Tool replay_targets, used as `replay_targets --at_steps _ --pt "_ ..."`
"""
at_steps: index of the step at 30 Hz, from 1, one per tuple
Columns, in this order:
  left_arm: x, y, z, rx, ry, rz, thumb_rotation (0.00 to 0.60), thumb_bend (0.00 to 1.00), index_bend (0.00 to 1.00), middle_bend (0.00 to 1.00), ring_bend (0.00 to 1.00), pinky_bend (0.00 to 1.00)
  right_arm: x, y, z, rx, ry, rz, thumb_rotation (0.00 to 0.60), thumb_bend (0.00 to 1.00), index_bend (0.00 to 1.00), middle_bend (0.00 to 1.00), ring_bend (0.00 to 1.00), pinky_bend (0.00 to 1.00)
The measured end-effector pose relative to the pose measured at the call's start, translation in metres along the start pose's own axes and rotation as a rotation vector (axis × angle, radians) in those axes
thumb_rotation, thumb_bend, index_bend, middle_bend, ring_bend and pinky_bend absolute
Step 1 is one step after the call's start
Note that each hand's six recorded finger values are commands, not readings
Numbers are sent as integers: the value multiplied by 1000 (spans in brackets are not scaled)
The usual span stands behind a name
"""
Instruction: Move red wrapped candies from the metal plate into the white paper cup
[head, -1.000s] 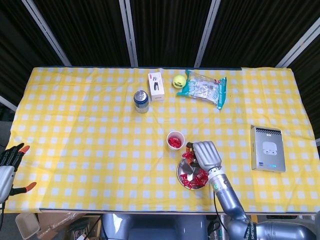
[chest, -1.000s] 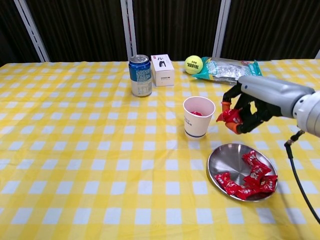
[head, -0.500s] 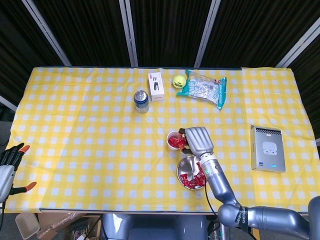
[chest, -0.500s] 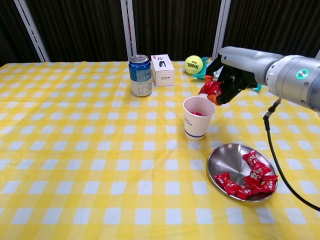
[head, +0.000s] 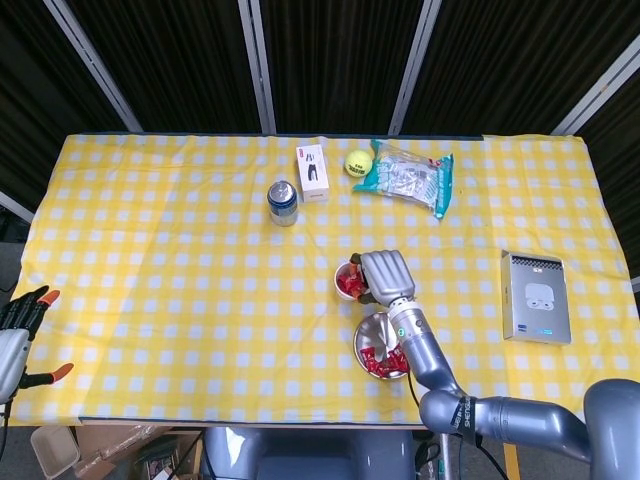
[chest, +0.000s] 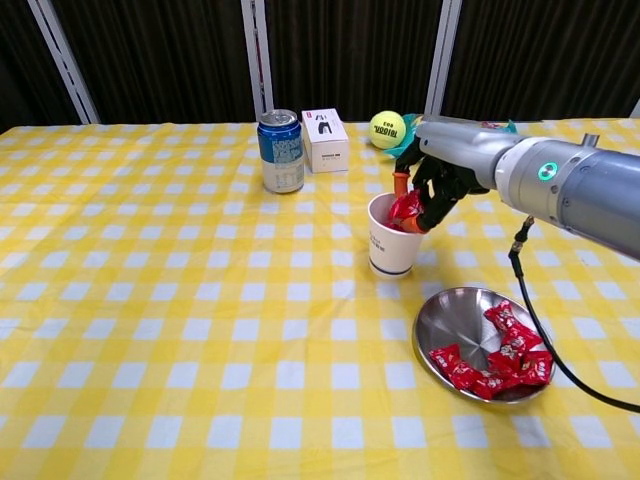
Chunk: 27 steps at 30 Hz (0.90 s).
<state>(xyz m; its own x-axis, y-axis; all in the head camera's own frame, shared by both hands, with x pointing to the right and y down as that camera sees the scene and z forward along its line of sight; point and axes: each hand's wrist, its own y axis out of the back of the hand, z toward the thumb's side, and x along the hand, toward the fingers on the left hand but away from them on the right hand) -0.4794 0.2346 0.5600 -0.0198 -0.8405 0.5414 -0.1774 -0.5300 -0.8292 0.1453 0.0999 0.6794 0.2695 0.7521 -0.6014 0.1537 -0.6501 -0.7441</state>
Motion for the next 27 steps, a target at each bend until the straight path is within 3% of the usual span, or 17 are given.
replay_targets --at_steps 12,27 --pt "-1 0 1 0 -3 -1 600 8 0 0 0 0 8 0 6 12 34 -5 600 251 425 694 592 904" --pt "-2 0 1 3 -9 6 600 9 0 0 0 0 28 32 28 -62 117 -89 600 251 425 694 592 904"
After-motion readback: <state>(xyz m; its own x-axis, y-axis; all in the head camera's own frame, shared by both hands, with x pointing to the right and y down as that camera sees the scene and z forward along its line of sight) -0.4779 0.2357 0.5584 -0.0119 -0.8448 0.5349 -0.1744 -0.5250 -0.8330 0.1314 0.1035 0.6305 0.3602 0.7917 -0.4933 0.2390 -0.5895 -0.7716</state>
